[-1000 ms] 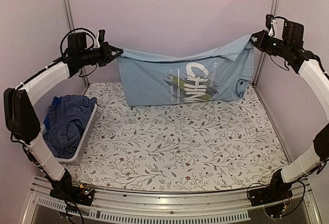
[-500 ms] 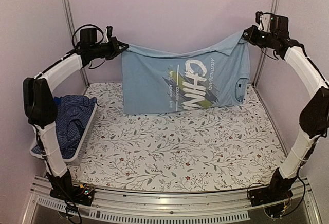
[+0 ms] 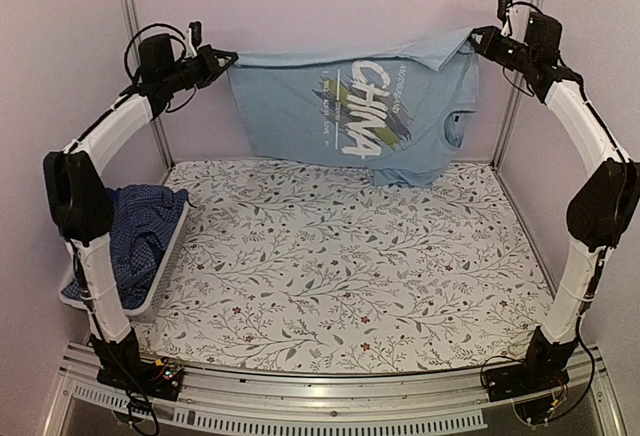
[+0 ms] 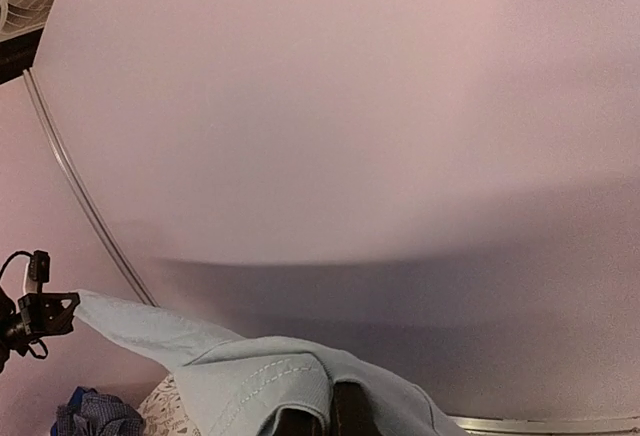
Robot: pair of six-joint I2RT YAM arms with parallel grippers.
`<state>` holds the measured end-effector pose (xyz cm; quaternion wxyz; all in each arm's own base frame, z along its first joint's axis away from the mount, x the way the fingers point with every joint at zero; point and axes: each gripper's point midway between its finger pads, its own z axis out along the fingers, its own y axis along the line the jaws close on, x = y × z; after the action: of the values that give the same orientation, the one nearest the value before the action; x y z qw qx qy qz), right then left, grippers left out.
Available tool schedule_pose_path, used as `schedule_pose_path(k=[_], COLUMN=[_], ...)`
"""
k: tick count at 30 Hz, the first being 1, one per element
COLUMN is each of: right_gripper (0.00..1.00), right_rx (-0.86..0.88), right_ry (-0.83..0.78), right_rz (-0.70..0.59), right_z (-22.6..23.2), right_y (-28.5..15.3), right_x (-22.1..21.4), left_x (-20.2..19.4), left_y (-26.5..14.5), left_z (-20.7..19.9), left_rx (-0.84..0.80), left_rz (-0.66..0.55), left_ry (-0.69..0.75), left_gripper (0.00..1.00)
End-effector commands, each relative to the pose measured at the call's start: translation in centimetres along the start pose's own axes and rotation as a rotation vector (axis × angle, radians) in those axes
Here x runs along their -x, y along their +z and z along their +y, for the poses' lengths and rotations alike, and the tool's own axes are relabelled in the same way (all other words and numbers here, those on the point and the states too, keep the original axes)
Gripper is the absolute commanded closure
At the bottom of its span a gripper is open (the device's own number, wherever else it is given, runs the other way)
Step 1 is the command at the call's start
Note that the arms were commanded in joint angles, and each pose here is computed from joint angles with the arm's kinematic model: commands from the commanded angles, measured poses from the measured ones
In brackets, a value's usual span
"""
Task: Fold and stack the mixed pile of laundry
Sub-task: Flatten out the crumpled T-shirt at the center of the board.
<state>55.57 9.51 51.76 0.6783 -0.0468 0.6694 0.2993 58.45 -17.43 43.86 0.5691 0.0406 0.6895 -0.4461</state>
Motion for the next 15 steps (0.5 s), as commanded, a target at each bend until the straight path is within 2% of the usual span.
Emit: schedule_pose_path(k=[1, 2, 5, 9, 15], right_gripper=[1.0, 1.0, 1.0, 1.0, 1.0], right_rx=[0.031, 0.018, -0.004, -0.038, -0.158], right_ry=[0.018, 0.062, 0.156, 0.259, 0.422], right_rz=[0.105, 0.18, 0.304, 0.395, 0.618], right_z=[-0.1, -1.2, -1.7, -0.4, -0.6], right_y=[-1.9, -2.4, -5.5, -11.4, -18.5], right_x=[-5.2, -9.0, -15.8, -21.5, -31.6], left_x=[-6.9, -8.8, -14.9, -21.5, -30.6], left_y=[-2.7, -3.5, -6.3, -10.1, -14.7], left_z=[2.7, 3.6, 5.4, 5.8, 7.0], left_rx=[0.052, 0.069, 0.108, 0.143, 0.228], left_rz=[0.108, 0.138, 0.217, 0.314, 0.498], left_ry=[0.022, -0.001, -0.076, -0.153, -0.266], left_gripper=[1.0, 1.0, 1.0, 1.0, 1.0])
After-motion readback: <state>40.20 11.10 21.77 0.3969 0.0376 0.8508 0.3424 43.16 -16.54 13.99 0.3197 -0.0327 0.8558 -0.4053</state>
